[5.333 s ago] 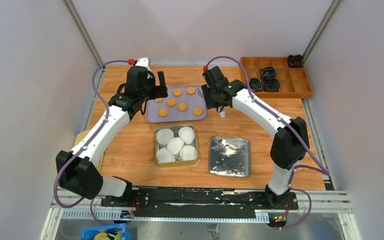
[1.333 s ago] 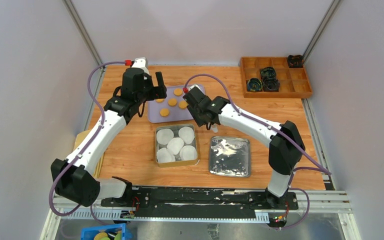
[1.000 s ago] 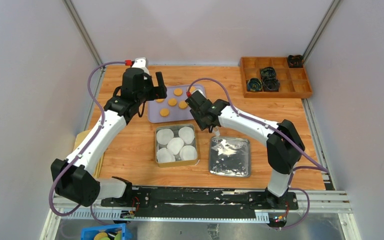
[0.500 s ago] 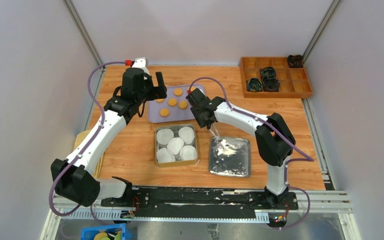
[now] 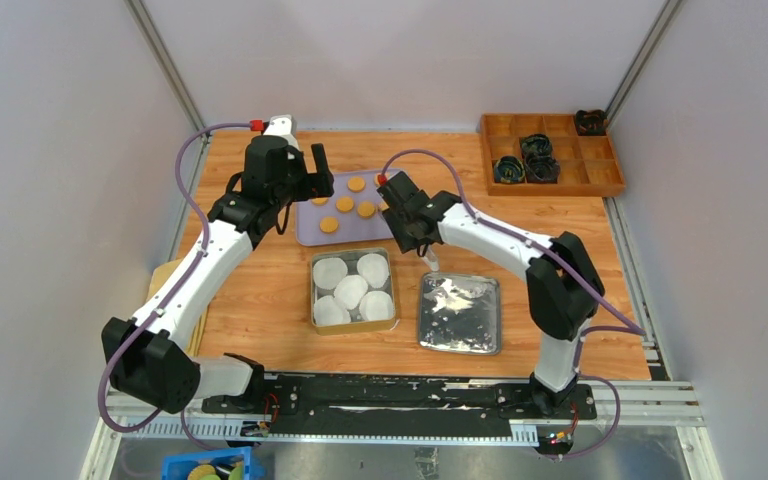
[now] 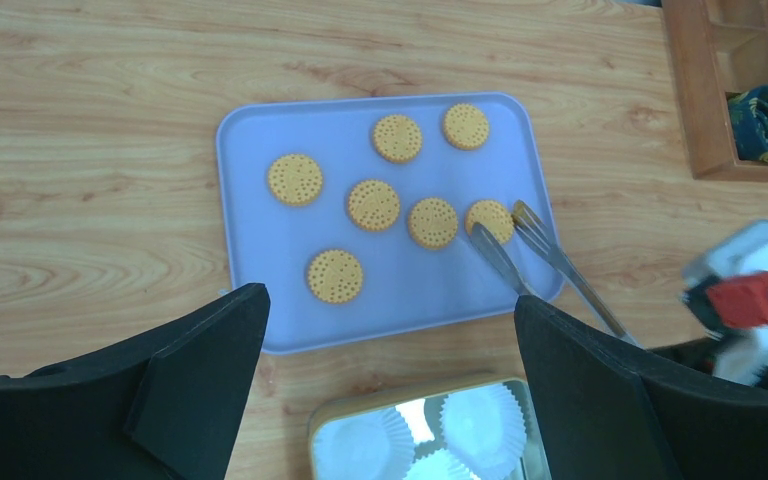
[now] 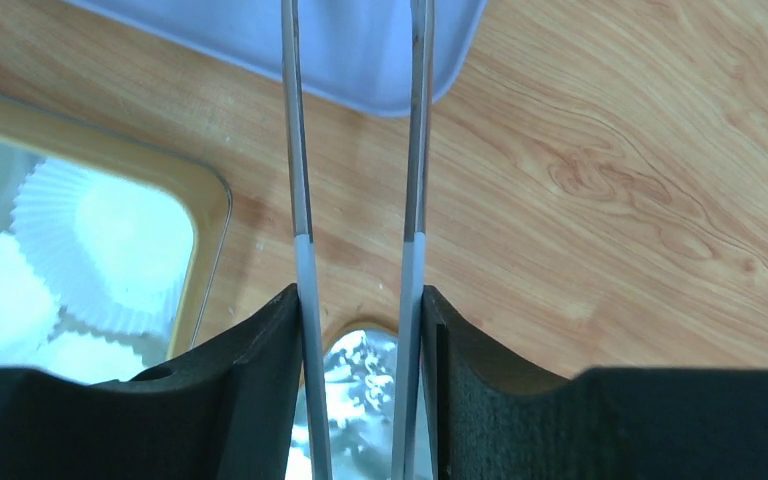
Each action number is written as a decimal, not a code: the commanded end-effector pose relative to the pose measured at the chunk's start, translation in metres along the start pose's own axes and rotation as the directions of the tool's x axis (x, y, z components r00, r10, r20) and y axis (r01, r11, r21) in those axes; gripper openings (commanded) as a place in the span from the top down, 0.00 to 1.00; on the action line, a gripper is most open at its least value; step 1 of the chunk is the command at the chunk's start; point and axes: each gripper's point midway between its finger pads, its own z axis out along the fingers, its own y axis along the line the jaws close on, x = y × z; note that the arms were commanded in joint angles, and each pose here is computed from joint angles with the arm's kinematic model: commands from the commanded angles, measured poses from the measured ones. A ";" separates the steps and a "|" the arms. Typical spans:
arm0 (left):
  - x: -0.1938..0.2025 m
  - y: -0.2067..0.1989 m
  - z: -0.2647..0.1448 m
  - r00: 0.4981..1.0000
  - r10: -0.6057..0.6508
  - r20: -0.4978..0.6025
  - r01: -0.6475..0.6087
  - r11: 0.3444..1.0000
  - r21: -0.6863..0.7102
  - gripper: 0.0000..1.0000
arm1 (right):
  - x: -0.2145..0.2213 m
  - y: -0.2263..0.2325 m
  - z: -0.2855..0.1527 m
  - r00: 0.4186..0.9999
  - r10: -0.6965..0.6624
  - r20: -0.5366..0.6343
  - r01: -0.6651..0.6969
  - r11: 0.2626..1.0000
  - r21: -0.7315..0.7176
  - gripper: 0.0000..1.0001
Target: Pack the cookies
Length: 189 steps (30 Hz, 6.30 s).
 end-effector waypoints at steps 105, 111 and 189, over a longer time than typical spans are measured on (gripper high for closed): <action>-0.007 0.000 -0.006 1.000 0.004 0.022 -0.004 1.000 -0.009 0.00 | -0.053 0.013 -0.073 0.974 0.003 0.226 0.020 0.995 -0.101 0.84; -0.004 -0.001 -0.002 1.000 0.000 0.007 0.000 1.000 -0.007 0.00 | -0.028 0.020 -0.121 0.969 -0.024 0.246 0.057 0.990 -0.131 0.85; 0.002 0.005 -0.018 1.000 -0.002 0.015 0.002 1.000 -0.010 0.00 | 0.091 0.113 -0.168 0.954 -0.292 0.066 0.299 0.939 -0.169 0.64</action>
